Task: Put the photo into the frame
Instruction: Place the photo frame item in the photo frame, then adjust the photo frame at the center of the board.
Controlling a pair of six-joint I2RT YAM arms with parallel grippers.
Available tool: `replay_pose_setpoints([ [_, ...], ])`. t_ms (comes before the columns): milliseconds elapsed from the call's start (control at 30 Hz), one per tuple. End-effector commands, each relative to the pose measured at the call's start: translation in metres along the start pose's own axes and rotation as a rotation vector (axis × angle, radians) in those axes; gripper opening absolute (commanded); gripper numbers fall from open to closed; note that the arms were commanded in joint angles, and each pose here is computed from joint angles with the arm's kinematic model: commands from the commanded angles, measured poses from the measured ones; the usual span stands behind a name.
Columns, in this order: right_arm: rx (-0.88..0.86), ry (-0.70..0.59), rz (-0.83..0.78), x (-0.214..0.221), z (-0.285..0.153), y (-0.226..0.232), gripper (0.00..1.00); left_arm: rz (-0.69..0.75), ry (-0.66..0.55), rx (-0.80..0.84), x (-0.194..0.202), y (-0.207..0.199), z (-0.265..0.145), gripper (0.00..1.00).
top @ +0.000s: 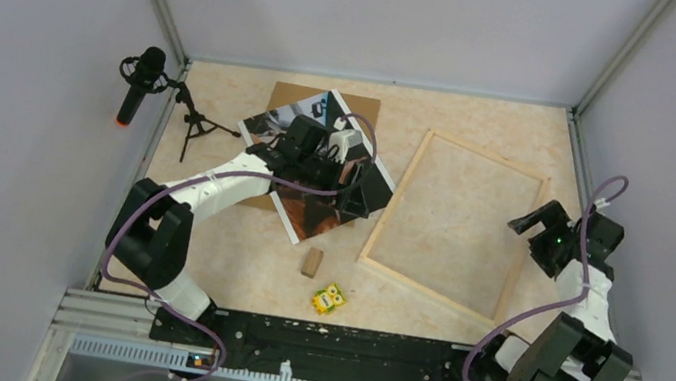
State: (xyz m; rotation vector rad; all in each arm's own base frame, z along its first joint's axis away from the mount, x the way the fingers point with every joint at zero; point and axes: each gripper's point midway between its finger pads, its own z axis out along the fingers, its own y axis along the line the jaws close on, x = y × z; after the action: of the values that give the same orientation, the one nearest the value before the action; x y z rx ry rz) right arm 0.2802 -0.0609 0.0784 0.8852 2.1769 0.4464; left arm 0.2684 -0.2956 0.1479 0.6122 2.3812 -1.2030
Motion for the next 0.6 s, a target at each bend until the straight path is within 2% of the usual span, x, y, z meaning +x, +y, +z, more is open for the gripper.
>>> replay_pose_setpoints([
  [0, 0.188, -0.043, -0.041, -0.019, -0.017, -0.001, 0.99, 0.048, -0.053, 0.043, -0.011, -0.014, -0.009, 0.89],
  [133, 0.356, -0.113, -0.123, -0.035, -0.035, 0.002, 0.99, 0.054, -0.063, 0.051, -0.013, -0.018, -0.013, 0.89],
  [200, 0.377, -0.134, -0.175, -0.036, -0.037, 0.015, 0.99, 0.056, -0.067, 0.058, -0.013, -0.020, -0.014, 0.89],
  [433, 0.177, 0.018, -0.290, 0.020, -0.001, 0.076, 0.94, 0.049, -0.069, 0.064, -0.012, -0.021, -0.014, 0.90],
  [567, 0.066, 0.090, -0.427, 0.060, 0.012, 0.124, 0.93, 0.047, -0.073, 0.054, -0.013, -0.018, -0.014, 0.90],
])
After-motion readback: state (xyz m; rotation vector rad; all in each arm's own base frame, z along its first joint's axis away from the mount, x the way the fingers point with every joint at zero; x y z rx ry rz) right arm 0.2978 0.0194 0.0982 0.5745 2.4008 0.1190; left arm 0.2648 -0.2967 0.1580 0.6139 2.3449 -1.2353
